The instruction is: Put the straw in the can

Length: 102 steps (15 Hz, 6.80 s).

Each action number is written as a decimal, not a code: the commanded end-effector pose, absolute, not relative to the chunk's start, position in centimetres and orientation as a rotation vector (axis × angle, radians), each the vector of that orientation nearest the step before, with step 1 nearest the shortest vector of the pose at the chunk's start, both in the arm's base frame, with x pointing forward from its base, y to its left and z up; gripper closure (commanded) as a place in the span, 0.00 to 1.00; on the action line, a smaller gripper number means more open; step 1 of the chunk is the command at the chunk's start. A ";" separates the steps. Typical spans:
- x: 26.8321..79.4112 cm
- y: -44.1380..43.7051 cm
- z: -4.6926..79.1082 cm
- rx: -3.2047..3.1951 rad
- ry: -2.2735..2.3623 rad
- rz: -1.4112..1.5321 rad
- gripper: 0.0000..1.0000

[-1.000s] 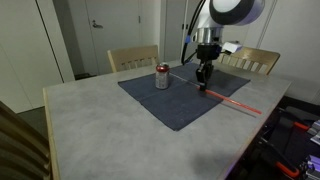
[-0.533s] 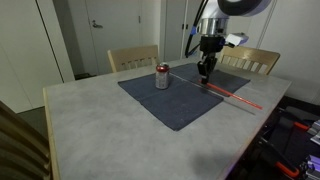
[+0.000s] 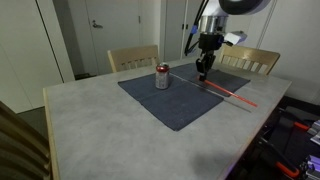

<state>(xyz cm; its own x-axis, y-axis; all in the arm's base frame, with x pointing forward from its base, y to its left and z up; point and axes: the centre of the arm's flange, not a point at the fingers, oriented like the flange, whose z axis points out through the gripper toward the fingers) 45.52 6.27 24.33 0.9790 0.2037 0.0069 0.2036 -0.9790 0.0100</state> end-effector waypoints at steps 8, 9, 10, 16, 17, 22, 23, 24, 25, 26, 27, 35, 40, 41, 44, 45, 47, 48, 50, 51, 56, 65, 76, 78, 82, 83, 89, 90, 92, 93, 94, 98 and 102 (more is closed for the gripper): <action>46.6 7.0 30.5 2.930 0.414 0.320 0.98; 46.6 7.1 31.1 2.915 0.436 0.371 0.98; 46.6 7.3 31.7 2.906 0.457 0.430 0.98; 47.0 8.6 34.6 2.821 0.613 0.862 0.98; 46.9 8.9 34.8 2.808 0.664 0.862 0.98; 47.6 9.1 35.1 2.809 0.655 0.815 0.91; 47.6 9.1 35.1 2.809 0.655 0.815 0.91; 47.6 9.1 35.1 2.808 0.655 0.815 0.98; 48.0 9.2 35.0 2.806 0.661 0.827 0.98; 48.3 9.4 35.1 2.803 0.667 0.831 0.98; 48.6 9.5 35.3 2.796 0.675 0.839 0.98; 50.6 10.7 37.6 2.717 0.765 1.029 0.98; 51.2 10.5 39.0 2.657 0.838 1.289 0.98; 51.3 10.3 39.2 2.646 0.841 1.332 0.98; 51.7 9.2 39.8 2.595 0.863 1.469 0.98; 51.8 8.9 39.9 2.568 0.877 1.525 0.98; 52.0 9.0 40.1 2.546 0.901 1.594 0.98; 52.4 9.4 41.0 2.535 0.908 1.626 0.98; 53.0 10.7 42.5 2.529 0.920 1.689 0.98; 53.2 11.3 43.1 2.520 0.921 1.721 0.98; 53.7 16.2 49.2 2.524 0.903 1.723 0.91; 54.5 16.1 48.9 2.535 0.896 1.724 0.98; 56.5 12.2 48.4 2.663 0.662 1.782 0.98; 57.0 10.9 48.0 2.692 0.586 1.786 0.98; 57.5 9.5 46.6 2.761 0.466 1.759 0.98; 57.4 9.2 46.1 2.777 0.431 1.742 0.98; 57.4 6.8 43.8 2.841 0.273 1.699 0.98; 57.5 6.5 43.7 2.847 0.257 1.691 0.98; 57.7 6.0 43.3 2.864 0.227 1.674 0.98; 57.9 5.8 43.0 2.877 0.212 1.666 0.98; 58.0 5.6 42.6 2.890 0.197 1.659 0.98; 58.7 5.2 40.6 2.953 0.131 1.615 0.98; 58.7 4.1 39.3 2.968 0.069 1.576 0.98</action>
<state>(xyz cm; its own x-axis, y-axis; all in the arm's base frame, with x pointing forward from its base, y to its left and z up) 58.99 5.81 40.30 0.5540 -0.0522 0.8309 0.1497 -0.9755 -0.1611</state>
